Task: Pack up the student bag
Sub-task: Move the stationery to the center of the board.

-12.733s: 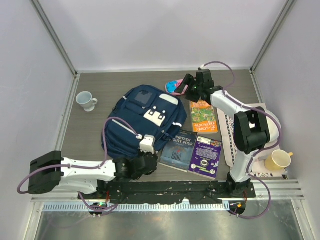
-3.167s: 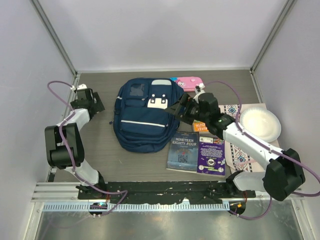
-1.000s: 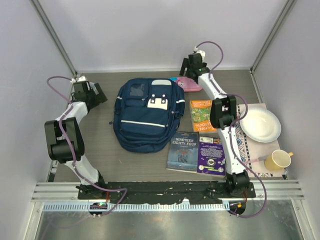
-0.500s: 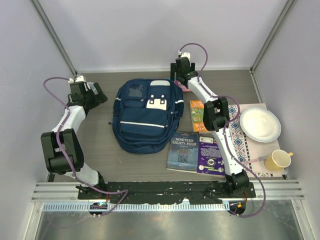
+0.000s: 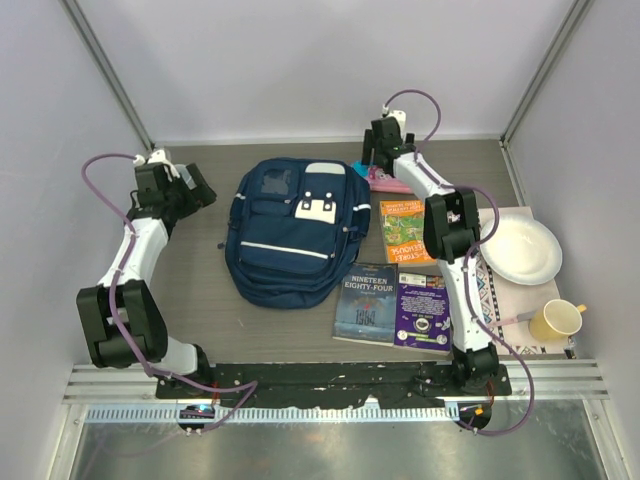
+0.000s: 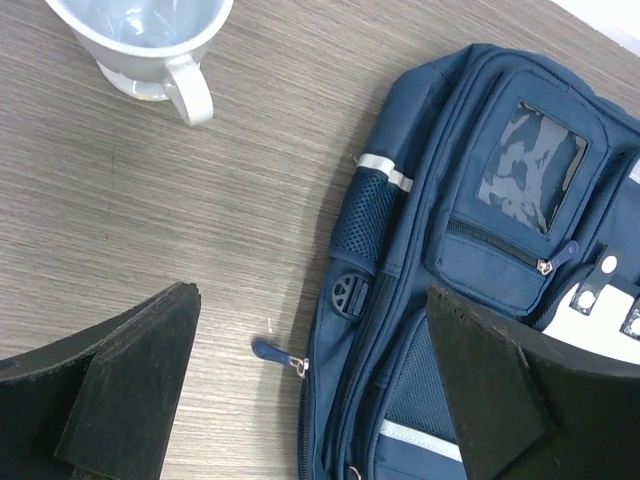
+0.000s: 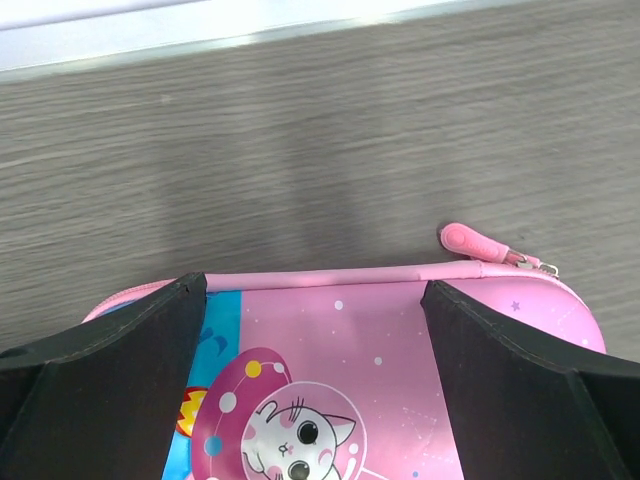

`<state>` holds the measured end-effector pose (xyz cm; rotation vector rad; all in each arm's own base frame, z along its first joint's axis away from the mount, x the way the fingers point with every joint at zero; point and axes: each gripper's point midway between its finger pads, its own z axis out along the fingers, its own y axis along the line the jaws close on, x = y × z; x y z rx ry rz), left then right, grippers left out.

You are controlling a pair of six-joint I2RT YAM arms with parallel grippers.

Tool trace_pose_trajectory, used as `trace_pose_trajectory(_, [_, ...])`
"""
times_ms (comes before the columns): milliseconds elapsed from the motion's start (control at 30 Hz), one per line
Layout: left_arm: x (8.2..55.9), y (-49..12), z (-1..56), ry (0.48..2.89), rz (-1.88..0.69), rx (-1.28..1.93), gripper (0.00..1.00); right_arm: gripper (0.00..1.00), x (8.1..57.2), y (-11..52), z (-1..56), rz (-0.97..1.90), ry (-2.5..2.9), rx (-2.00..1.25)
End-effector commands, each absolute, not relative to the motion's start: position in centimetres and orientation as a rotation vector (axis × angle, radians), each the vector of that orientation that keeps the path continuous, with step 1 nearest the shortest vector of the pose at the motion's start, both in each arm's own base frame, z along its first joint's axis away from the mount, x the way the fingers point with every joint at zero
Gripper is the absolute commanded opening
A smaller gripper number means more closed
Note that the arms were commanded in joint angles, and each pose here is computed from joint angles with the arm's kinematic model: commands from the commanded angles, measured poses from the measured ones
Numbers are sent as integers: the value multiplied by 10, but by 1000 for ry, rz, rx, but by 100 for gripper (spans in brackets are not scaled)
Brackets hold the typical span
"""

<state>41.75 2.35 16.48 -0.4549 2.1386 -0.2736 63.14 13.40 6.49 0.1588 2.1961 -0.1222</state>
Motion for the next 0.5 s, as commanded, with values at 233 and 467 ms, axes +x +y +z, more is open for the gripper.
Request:
trace_pose_trajectory(233, [397, 0, 178, 2154, -331, -420, 100, 95, 581, 70, 43, -244, 2379, 244])
trace_pose_trajectory(467, [374, -23, 165, 2219, -283, -396, 100, 95, 602, 108, 154, 76, 2176, 225])
